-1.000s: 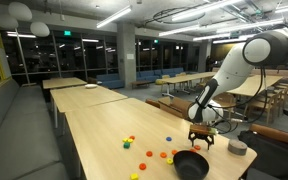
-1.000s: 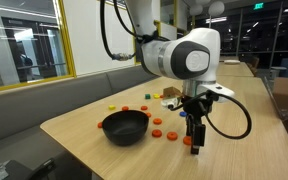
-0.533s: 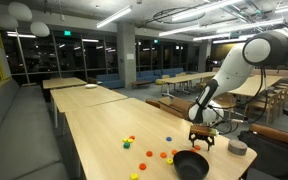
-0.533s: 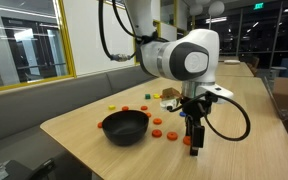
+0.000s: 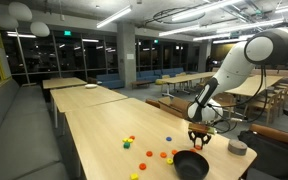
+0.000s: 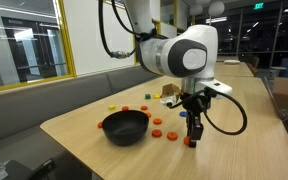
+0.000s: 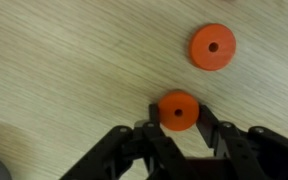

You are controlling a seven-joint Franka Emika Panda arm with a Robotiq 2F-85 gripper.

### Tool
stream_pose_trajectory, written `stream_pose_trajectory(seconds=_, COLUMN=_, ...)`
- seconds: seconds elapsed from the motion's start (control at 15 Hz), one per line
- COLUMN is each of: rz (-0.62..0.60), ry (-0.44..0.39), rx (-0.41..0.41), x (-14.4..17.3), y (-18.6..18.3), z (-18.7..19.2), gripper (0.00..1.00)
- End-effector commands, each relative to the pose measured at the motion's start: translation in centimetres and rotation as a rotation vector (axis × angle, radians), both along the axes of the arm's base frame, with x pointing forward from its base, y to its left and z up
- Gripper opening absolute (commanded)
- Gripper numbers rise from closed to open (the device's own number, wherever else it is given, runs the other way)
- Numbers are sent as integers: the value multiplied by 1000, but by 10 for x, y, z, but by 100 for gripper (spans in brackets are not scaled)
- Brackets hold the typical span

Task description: Place three orange rings inside the black bowl

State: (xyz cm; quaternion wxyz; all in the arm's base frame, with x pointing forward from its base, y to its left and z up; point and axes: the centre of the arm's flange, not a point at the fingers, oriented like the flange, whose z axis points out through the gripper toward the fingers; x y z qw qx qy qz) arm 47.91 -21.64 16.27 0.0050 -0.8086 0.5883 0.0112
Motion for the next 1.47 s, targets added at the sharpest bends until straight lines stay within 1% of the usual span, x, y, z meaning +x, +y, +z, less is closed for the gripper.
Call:
stream_pose_trajectory(seconds=0.0, rz=3, ry=-23, rx=4, x=-2, y=3, z=5, gripper=24)
stream_pose_trajectory(seconds=0.33, rz=16, ry=-36, rx=6, x=1, y=9, z=28, gripper=24)
stream_pose_trajectory(seconds=0.6, rz=45, ry=-74, rx=8, x=5, y=23, z=63, gripper=25)
stream_pose_trajectory(seconds=0.8, rz=86, ry=-79, rx=33, x=2, y=44, z=94, gripper=24)
stream_pose_trajectory(seconds=1.07, rz=168, ry=-40, rx=106, x=-13, y=76, z=123, gripper=25)
stream_pose_trajectory(seconds=1.4, rz=274, ry=39, rx=189, x=-37, y=121, z=131, gripper=25)
